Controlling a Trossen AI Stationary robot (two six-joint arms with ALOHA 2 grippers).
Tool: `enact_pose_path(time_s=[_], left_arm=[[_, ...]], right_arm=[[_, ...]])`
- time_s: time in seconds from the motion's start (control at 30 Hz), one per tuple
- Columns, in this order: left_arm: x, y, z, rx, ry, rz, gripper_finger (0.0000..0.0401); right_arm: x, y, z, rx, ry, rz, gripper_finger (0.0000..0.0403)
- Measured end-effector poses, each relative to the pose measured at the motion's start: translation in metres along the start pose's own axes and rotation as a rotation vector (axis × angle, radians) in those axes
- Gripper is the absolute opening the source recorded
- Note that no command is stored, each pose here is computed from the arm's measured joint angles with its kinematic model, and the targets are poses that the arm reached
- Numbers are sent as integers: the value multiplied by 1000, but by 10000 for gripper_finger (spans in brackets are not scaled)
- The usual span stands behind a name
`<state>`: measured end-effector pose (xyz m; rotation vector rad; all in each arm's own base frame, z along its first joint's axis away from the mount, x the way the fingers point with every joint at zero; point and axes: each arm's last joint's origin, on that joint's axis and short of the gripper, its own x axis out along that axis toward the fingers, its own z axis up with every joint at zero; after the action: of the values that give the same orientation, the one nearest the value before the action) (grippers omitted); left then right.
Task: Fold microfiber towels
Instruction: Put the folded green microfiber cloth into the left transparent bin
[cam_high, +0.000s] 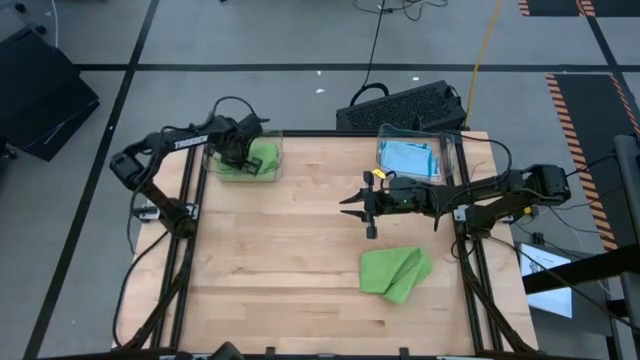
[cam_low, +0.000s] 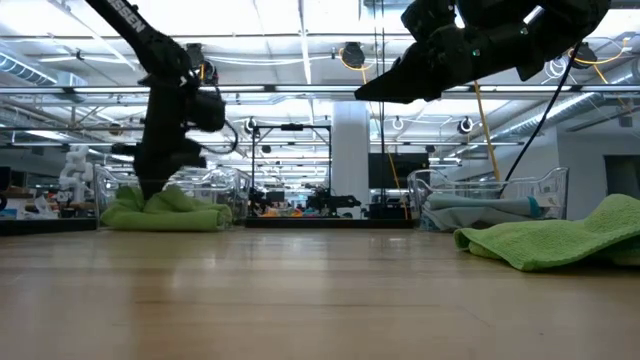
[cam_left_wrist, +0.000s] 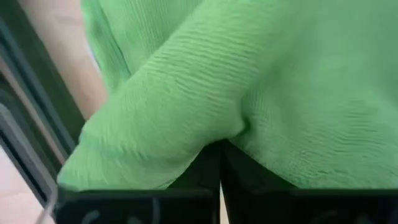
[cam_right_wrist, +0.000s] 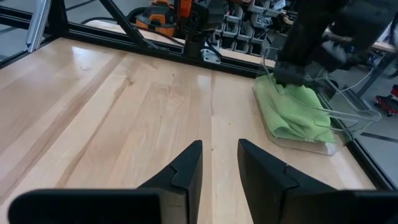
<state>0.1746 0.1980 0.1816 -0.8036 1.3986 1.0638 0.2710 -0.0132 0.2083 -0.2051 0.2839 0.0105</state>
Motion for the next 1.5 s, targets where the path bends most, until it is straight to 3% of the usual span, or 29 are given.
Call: enact_pose_path(time_s=[0.23, 0.43, 0.7, 0.93, 1.03, 1.13, 1.27, 1.5], left_arm=[[-33, 4, 8, -110, -180, -39, 17], [-22, -5, 18, -116, -254, -108, 5], [-1, -4, 4, -93, -63, -45, 3], [-55, 8, -11, -122, -155, -43, 6], [-81, 15, -18, -189, -291, -28, 3], [-91, 14, -15, -182, -413, -63, 7], [-80, 5, -5, -141, -380, -97, 4], [-24, -12, 23, -106, -222, -3, 8]], right_arm=[[0, 0, 0, 1, 0, -1, 92], [0, 0, 0, 17, 0, -2, 92], [0, 2, -6, 39, 58, 11, 92], [0, 2, -6, 27, 57, 11, 92], [0, 1, -5, 27, 54, 10, 92], [0, 1, -5, 26, 50, 9, 92], [0, 1, -3, 25, 33, 5, 92], [0, 1, -4, 81, 42, 7, 92]])
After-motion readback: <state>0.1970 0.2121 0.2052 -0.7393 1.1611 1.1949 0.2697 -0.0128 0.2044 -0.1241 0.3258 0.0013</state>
